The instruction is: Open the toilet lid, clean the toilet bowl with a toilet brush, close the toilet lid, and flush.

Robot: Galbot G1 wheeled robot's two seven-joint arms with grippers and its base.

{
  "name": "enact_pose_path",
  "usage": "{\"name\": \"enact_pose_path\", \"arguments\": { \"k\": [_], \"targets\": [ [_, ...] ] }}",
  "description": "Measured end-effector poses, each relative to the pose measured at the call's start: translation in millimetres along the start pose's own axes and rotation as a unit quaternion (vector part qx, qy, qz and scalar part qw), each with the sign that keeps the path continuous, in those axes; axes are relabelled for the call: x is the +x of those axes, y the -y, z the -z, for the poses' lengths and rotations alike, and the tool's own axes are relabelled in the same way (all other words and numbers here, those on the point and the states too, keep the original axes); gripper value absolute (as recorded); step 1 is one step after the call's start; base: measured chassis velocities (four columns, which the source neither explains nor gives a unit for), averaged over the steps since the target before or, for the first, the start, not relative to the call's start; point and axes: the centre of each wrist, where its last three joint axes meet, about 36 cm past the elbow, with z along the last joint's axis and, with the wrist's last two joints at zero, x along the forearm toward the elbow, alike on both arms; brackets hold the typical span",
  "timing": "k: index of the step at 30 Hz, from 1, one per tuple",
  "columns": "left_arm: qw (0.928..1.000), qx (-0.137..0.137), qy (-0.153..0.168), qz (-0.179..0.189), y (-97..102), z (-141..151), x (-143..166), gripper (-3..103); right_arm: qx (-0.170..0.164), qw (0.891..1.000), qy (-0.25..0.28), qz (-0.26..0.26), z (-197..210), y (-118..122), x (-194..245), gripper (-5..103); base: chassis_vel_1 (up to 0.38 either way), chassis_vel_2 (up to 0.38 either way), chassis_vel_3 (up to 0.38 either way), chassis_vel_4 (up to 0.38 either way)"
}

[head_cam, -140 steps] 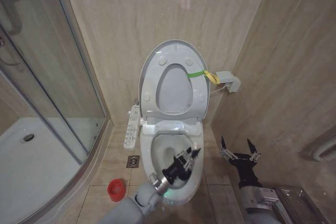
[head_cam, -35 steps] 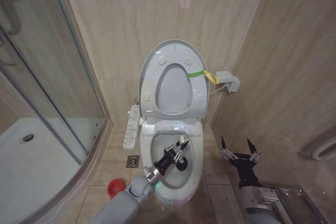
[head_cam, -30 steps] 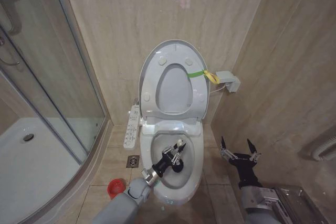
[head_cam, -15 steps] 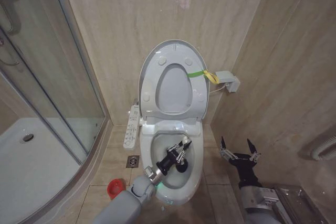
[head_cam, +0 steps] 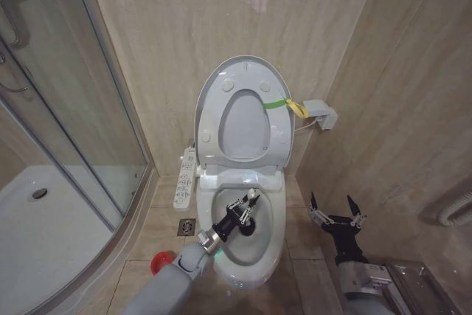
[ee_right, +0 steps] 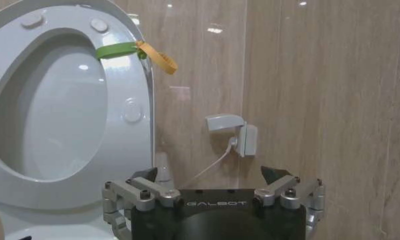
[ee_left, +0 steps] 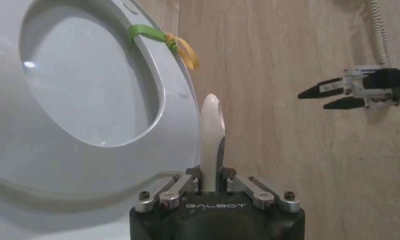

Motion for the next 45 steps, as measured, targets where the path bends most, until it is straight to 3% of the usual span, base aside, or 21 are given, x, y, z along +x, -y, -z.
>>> {"name": "enact_pose_path", "arguments": {
  "k": [11,15,22,30,37,45],
  "targets": [
    [0.9991,0.002,-0.042,0.008,-2.9,-24.0,26.6,18,0.0,1.0,0.0,0.0,0.0,-0.1,0.0,100,0.0,0.0,0.0,0.0],
    [0.9995,-0.003,-0.03,0.005,-4.6,-14.7,16.5,18,0.0,1.0,0.0,0.0,0.0,0.0,0.0,100,0.0,0.0,0.0,0.0],
    [0.9998,0.009,0.001,-0.02,18.9,8.5,-7.0,18,0.0,1.0,0.0,0.0,0.0,0.0,0.0,100,0.0,0.0,0.0,0.0],
    [0.9994,0.018,-0.015,-0.024,27.8,1.4,0.8,18,0.0,1.0,0.0,0.0,0.0,0.0,0.0,100,0.0,0.0,0.0,0.0],
    [0.9992,0.001,-0.039,-0.014,12.8,-3.8,6.3,18,0.0,1.0,0.0,0.0,0.0,0.0,0.0,100,0.0,0.0,0.0,0.0],
    [0.9998,0.013,0.006,-0.016,17.8,17.6,-20.6,18,0.0,1.0,0.0,0.0,0.0,0.0,0.0,100,0.0,0.0,0.0,0.0]
  ]
}}
